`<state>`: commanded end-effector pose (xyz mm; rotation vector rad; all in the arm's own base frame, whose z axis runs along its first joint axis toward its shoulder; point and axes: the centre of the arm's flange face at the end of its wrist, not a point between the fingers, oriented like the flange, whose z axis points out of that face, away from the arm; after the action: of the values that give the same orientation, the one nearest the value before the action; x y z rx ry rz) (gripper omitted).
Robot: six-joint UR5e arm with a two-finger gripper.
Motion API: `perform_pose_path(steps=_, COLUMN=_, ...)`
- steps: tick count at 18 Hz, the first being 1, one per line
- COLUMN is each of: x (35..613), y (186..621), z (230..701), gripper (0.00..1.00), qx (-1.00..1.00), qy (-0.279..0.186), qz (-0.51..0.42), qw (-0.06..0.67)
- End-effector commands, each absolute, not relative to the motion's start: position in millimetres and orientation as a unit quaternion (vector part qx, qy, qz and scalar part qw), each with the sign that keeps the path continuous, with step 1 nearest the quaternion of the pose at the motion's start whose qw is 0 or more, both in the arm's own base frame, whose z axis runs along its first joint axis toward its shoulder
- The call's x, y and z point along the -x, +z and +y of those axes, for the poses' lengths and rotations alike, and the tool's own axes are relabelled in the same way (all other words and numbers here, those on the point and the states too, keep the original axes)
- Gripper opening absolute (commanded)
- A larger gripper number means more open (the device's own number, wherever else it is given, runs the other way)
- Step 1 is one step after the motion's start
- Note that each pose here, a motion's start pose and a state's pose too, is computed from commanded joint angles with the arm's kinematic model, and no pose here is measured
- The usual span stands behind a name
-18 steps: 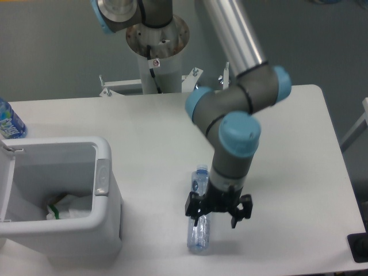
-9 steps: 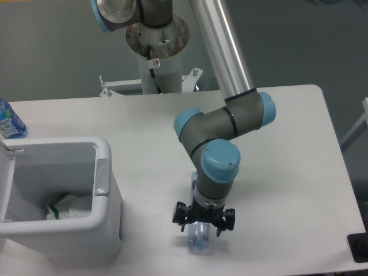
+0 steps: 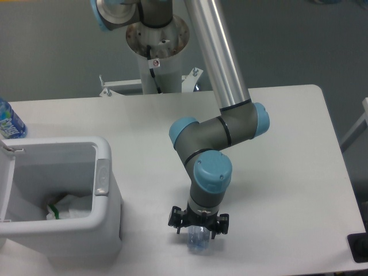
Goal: Place the trash in the trash can
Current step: 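Lower the gripper and close it around the bottle's end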
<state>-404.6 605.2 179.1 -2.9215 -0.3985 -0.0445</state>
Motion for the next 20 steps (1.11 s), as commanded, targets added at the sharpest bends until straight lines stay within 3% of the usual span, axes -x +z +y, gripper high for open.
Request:
perform_pose_path(steps=6, x=403.8, y=177.2, z=605.1, gripper=1.00, qx=0.986, qy=-0.014, qz=-0.134, qw=0.093)
perform_pose_path(steps=20, x=404.7, y=178.5, z=603.4, gripper=0.75, qx=0.987, qy=-0.006, qz=-0.136, qw=0.088)
